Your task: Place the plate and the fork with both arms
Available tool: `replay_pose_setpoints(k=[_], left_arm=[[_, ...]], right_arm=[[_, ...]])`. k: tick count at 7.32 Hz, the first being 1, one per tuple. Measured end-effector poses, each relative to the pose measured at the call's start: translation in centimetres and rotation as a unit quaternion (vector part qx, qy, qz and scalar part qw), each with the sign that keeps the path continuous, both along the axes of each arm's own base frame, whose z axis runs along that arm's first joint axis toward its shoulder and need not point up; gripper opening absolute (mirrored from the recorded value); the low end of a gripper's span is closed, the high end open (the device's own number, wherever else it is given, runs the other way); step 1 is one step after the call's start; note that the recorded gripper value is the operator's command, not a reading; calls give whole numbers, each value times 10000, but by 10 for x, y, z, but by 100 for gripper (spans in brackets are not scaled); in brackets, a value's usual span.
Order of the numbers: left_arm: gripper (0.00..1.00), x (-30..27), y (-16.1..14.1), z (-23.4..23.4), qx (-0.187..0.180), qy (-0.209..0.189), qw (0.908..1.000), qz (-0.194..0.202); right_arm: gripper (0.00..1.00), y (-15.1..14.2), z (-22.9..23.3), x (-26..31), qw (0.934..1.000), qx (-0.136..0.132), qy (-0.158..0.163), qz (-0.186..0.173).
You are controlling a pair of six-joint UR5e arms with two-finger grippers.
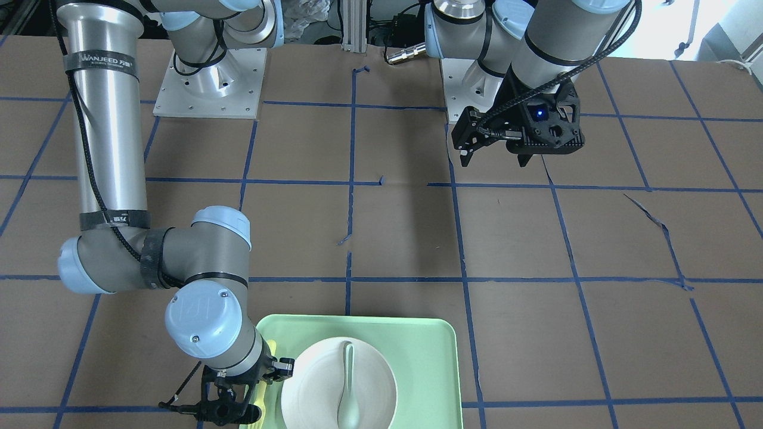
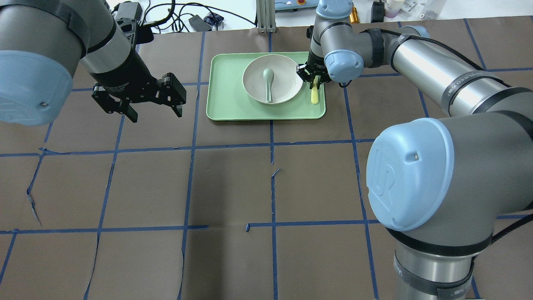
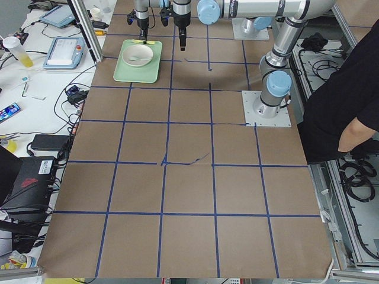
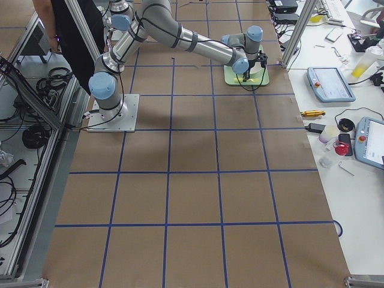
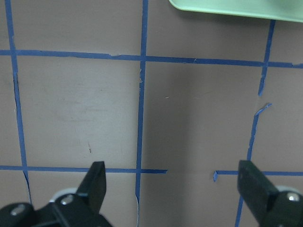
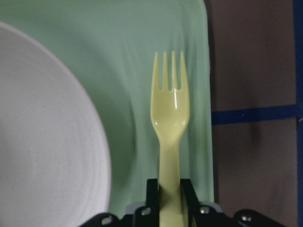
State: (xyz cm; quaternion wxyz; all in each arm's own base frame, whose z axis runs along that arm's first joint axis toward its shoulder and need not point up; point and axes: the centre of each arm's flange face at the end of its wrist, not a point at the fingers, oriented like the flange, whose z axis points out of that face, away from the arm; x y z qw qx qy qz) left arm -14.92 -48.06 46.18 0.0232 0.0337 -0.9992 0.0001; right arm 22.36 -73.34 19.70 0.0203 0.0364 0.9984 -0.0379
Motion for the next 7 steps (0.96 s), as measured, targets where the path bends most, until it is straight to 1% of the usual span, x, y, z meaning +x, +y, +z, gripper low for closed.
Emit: replay_pose_setpoints(k=[1, 2, 3, 6, 7], left_arm=[[100, 0, 0, 0, 2, 0, 10000, -1], [100, 0, 0, 0, 3, -2, 10000, -2], [100, 0, 0, 0, 2, -4, 10000, -3], [100, 0, 0, 0, -5, -4, 10000, -7], [100, 0, 0, 1, -7, -4, 10000, -6]], right_arm=[[0, 1, 0, 5, 10000, -7, -5, 32], [41, 3, 0, 9, 10000, -6, -6, 70], [99, 4, -2, 11, 9999, 6, -7, 120], [100, 7, -1, 13, 9996, 63, -57, 287], [100, 9, 9, 13, 9993, 33, -59, 358]])
